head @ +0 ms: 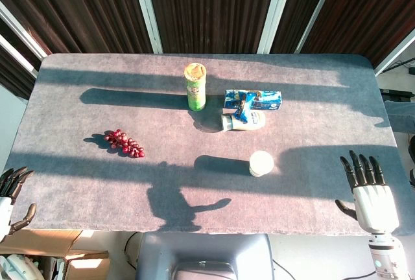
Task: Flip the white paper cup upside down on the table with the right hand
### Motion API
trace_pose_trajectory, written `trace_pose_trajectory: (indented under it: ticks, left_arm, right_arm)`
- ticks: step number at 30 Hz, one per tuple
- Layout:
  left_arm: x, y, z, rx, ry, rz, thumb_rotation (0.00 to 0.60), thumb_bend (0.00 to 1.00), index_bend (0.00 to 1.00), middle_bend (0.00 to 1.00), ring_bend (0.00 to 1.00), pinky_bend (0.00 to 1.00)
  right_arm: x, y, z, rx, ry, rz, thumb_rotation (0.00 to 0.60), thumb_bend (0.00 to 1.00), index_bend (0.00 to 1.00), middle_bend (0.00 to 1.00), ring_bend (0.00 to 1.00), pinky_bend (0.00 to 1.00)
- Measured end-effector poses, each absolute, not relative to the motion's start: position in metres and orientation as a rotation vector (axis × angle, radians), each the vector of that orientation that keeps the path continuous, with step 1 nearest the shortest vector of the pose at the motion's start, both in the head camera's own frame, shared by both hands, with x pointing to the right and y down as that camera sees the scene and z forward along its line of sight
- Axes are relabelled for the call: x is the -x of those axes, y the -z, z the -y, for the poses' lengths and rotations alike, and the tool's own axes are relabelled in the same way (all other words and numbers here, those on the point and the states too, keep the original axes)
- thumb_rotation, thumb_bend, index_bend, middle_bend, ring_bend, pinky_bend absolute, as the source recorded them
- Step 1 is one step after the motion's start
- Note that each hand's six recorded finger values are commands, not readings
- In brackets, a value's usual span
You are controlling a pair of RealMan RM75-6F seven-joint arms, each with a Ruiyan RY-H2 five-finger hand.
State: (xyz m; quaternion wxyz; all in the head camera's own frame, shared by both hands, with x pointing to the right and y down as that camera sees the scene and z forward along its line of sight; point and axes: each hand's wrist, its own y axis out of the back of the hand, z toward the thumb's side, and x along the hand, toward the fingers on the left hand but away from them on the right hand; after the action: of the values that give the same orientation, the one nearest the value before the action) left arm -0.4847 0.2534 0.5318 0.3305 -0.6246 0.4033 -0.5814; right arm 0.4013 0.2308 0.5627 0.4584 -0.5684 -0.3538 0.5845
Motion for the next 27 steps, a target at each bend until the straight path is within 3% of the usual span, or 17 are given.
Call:
trace_pose_trajectory:
  ticks: [10, 16, 27]
  left_arm:
    - [0.492, -0.530, -0.257, 1.650, 1.523, -1.091, 0.600, 0.43, 0.15, 0.08, 0.02, 0.20]
    - [0.496, -0.527, -0.258, 1.655, 1.515, -1.101, 0.600, 0.43, 0.15, 0.08, 0.02, 0.20]
    - [0.507, -0.522, -0.261, 1.639, 1.526, -1.128, 0.600, 0.42, 0.15, 0.08, 0.02, 0.20]
  right_arm:
    - [-0.394, -0.577, -0.225, 1.493, -1.456, 0.892, 0.600, 0.12, 0.00, 0.00, 0.00, 0.12]
    - [-0.386, -0.602, -0.218, 1.664, -1.466, 0.948, 0.600, 0.12, 0.07, 0.08, 0.04, 0.20]
    - [-0.367, -0.654, -0.193, 1.922, -1.387, 1.163, 0.600, 0.12, 0.15, 0.16, 0.09, 0.22]
